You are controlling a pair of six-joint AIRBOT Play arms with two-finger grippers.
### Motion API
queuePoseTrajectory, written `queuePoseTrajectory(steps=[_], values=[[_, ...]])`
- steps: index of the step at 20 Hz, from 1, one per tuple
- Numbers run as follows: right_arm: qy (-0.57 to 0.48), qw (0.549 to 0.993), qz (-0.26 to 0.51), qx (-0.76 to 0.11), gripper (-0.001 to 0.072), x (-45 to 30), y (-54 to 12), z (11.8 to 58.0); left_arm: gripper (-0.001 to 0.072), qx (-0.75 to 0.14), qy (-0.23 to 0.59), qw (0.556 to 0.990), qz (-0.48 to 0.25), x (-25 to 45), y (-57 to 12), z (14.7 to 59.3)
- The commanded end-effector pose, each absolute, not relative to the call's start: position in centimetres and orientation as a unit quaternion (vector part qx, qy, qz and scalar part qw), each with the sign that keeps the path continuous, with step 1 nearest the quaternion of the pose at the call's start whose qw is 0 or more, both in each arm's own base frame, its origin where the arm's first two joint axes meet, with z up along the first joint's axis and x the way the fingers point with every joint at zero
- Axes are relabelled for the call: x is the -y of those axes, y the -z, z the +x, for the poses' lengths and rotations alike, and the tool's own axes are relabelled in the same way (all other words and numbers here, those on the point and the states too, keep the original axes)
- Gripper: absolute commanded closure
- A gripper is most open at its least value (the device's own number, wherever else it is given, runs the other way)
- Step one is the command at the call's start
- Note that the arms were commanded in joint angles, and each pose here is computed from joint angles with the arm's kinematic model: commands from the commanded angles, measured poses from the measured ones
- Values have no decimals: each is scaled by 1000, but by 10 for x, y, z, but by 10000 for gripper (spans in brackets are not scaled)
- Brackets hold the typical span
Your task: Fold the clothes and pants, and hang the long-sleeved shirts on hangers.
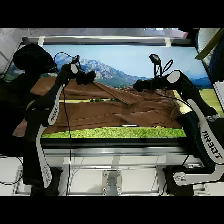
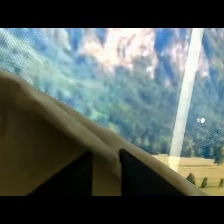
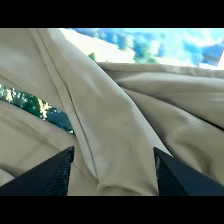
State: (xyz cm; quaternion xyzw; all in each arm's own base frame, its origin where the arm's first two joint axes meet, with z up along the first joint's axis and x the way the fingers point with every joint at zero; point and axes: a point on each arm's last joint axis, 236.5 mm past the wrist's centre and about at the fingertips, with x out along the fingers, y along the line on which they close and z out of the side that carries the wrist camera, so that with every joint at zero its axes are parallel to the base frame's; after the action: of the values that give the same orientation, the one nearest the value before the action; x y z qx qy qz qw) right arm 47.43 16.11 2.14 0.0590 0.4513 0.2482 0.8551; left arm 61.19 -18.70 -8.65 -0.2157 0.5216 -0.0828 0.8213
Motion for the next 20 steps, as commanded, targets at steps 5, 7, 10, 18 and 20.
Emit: queuePoseTrajectory(steps=[5, 7, 10, 18, 20], values=[[-249, 857, 58, -448, 158, -163, -22, 476, 605, -521, 84, 820, -222, 190, 92, 613], [-249, 857, 58, -448, 158, -163, -22, 476, 252, -507, 94, 820, -249, 199, 82, 619], [-249, 857, 57, -448, 157, -163, -22, 476, 242, -502, 98, 818, -263, 203, 79, 621], [-249, 857, 57, -448, 158, -163, -22, 476, 698, -504, 106, 818, -258, 205, 82, 620], [-248, 857, 55, -448, 158, -162, -22, 476, 698, -501, 106, 819, -259, 204, 78, 621]])
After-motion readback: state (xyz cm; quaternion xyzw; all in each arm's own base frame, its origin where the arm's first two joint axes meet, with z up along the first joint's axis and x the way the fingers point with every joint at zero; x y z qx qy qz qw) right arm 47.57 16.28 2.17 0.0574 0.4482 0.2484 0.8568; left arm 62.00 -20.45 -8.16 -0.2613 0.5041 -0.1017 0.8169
